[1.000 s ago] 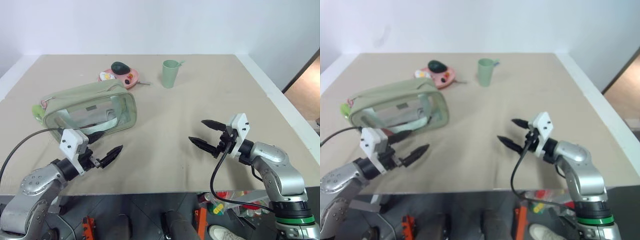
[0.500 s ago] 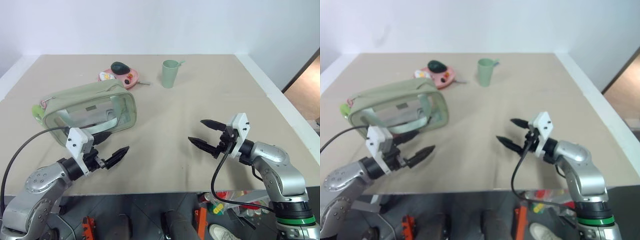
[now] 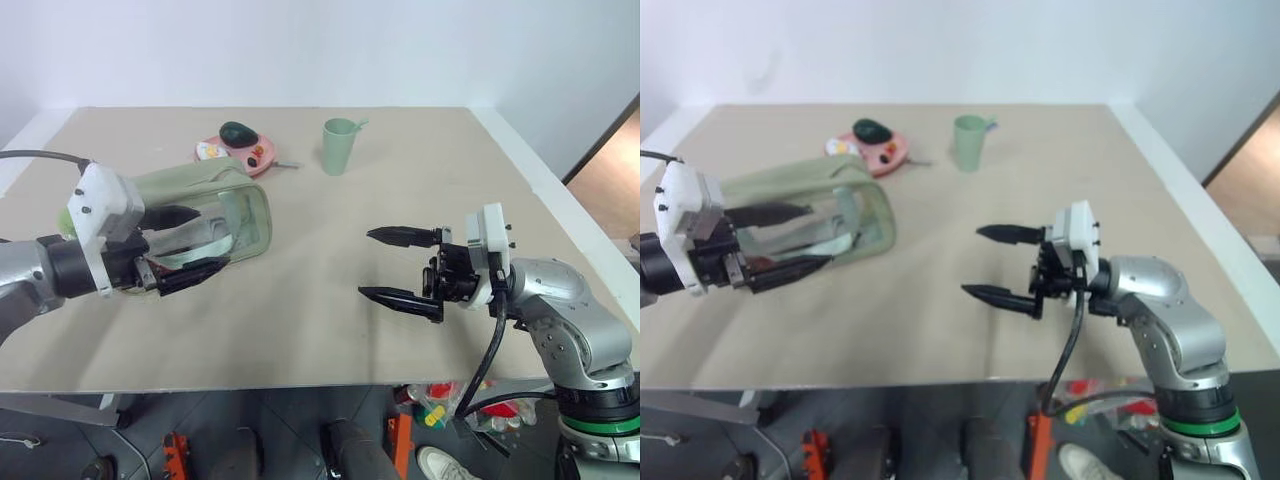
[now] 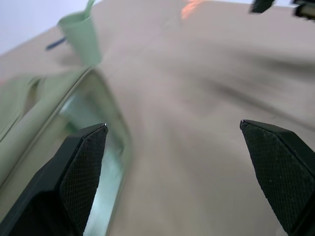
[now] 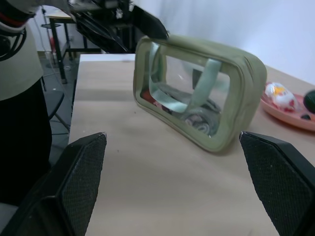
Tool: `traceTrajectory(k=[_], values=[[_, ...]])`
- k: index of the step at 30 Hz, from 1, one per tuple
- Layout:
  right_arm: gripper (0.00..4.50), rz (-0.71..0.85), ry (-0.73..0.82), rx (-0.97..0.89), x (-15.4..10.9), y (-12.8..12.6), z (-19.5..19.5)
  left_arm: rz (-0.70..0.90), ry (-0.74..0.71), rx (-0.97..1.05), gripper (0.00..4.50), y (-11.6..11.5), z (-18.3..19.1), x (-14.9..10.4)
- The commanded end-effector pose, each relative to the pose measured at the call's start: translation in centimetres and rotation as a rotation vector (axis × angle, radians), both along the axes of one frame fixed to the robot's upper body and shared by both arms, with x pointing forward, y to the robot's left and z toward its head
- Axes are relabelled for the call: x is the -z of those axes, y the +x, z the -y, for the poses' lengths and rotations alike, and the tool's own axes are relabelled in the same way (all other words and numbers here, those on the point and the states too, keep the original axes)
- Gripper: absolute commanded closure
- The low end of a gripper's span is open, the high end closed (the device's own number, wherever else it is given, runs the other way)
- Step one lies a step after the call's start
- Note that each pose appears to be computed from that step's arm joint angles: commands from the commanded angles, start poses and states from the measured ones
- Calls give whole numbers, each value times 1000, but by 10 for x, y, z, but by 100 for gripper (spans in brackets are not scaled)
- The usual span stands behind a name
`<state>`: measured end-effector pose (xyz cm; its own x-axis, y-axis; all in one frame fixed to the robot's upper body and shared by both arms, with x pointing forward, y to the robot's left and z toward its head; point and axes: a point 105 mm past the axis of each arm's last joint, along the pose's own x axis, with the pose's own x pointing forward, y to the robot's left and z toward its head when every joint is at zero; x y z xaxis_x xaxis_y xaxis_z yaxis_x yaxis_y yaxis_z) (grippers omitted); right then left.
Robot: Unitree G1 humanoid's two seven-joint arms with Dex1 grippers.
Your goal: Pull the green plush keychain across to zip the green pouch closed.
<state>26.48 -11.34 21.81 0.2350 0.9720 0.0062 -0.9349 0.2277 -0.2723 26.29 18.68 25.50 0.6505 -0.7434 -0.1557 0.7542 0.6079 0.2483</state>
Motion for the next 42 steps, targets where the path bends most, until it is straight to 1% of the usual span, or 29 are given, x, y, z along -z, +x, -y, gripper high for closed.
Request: traceTrajectory(k=[1,3,6,11,16,19,20,23,25,26,27,28,29,30,32,34,37,40,42], values=[[2,64,-4,-23,-11,-4,-5,63,12,-86,4,10,-19,-20],[2,69,-12,-24,-10,-3,-6,71,20,-107,4,15,-26,-22],[2,88,-23,-28,-10,-4,-8,80,5,-103,4,22,-28,-26],[2,112,-12,-15,-11,-3,-11,119,42,-131,4,42,-36,-25],[2,120,-17,9,-8,-5,-10,73,203,-129,4,53,-46,0],[2,125,-19,28,-7,-7,-8,57,237,-91,4,55,-44,7],[0,126,-19,35,-6,-7,-8,45,257,-72,55,55,-42,10],[0,129,-21,51,-4,-9,-7,37,278,-59,141,58,-41,11],[0,131,-20,60,-4,-9,-7,42,285,-51,221,59,-41,10],[0,132,-20,64,-4,-9,-6,47,290,-42,245,59,-40,8],[0,133,-20,67,-4,-9,-6,50,293,-30,283,59,-39,7],[0,133,-20,70,-3,-9,-6,53,296,-17,331,59,-37,5],[0,134,-22,73,-3,-9,-5,56,299,-4,349,59,-35,4],[0,134,-23,75,-2,-9,-5,59,302,8,400,59,-33,3],[0,136,-25,78,-2,-8,-5,72,304,18,448,60,-29,0],[0,138,-26,83,-2,-7,-5,92,292,39,448,61,-21,-5],[0,148,-27,95,-3,-6,-4,122,255,110,448,57,2,-14],[0,164,-22,136,-9,1,3,157,264,233,448,49,40,-15],[0,170,-21,155,-11,4,6,160,271,270,448,47,53,-12]])
